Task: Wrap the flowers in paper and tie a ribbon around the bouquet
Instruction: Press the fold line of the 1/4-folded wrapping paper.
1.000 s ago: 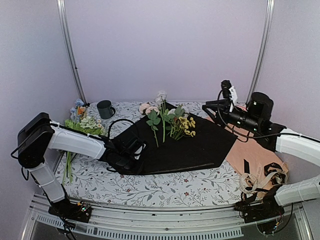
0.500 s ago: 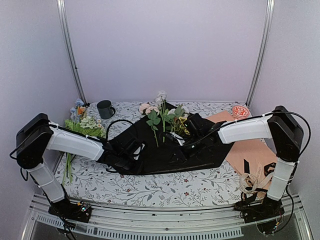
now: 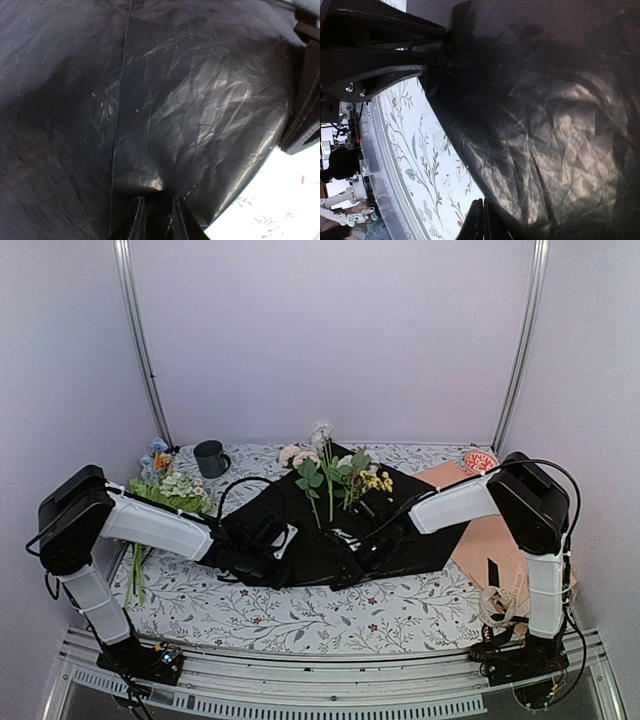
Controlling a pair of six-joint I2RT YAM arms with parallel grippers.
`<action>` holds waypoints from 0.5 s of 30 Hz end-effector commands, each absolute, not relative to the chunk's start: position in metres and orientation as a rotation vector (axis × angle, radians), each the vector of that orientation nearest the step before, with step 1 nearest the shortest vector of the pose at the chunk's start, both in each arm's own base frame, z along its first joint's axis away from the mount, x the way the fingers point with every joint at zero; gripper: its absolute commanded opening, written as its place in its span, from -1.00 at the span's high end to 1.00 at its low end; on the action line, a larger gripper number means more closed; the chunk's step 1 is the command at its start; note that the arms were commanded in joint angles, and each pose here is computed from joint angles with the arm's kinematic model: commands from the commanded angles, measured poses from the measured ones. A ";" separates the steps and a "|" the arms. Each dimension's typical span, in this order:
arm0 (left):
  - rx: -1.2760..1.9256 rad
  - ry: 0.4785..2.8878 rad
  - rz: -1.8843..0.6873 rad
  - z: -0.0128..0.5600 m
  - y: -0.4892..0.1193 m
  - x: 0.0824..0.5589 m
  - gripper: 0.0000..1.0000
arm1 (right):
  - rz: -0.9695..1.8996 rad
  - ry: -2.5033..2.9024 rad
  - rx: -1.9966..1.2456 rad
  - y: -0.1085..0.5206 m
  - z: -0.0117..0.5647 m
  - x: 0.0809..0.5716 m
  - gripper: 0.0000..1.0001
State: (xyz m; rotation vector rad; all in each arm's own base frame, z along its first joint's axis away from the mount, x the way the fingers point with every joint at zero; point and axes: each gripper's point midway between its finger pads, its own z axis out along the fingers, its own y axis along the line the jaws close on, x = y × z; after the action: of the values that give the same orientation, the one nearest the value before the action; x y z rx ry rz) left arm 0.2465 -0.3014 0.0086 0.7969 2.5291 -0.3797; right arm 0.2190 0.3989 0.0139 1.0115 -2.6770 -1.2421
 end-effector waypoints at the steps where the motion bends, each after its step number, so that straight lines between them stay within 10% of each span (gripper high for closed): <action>1: 0.903 2.750 -0.260 -0.046 -0.260 0.203 0.60 | -1.202 -2.728 0.857 0.372 0.007 0.221 0.99; 15: 0.906 2.759 -0.255 -0.047 -0.260 0.203 0.60 | -1.488 -2.617 0.947 0.384 0.057 0.240 0.99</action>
State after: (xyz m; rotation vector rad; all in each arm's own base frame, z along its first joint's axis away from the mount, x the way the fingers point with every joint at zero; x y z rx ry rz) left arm 0.2466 -0.3033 0.0080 0.8113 2.5177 -0.3899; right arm 0.2276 0.3779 0.0499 0.9146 -2.6115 -1.4460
